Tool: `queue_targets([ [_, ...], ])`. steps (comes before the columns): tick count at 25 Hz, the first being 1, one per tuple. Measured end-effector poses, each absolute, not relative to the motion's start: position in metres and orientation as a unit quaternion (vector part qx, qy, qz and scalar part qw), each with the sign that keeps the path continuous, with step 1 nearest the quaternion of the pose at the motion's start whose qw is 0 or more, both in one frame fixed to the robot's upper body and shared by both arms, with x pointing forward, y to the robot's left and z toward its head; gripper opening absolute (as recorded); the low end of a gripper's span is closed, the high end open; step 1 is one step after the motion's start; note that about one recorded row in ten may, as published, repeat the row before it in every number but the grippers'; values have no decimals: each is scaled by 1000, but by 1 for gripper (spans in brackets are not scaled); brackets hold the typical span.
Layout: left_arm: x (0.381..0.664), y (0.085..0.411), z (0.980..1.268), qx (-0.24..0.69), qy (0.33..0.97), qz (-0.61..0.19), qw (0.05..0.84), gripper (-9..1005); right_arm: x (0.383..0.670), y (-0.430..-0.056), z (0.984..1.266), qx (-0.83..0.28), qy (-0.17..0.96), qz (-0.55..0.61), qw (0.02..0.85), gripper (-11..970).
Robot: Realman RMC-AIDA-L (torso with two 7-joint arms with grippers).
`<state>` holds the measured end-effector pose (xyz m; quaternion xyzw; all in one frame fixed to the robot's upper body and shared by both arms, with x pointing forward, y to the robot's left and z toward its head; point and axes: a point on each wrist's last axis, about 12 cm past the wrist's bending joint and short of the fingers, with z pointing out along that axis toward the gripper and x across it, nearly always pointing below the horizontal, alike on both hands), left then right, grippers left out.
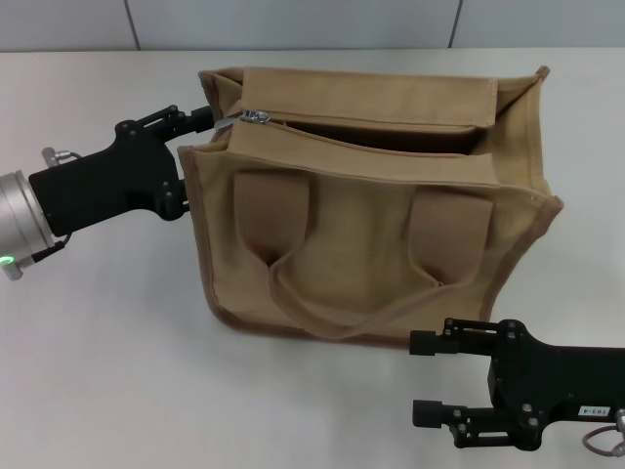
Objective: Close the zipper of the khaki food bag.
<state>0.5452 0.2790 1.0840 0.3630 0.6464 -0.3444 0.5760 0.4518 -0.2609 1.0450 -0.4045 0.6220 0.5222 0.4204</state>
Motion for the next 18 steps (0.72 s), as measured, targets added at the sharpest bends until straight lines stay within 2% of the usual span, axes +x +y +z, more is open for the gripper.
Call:
queue_targets([
  [11,541,287,1082,343,651,-338,587,671,453,-261,1044,-404,625,519,421,636],
  [18,542,289,1084,335,649,-339,594,266,454,-261,1045,-404,626,518,421,627],
])
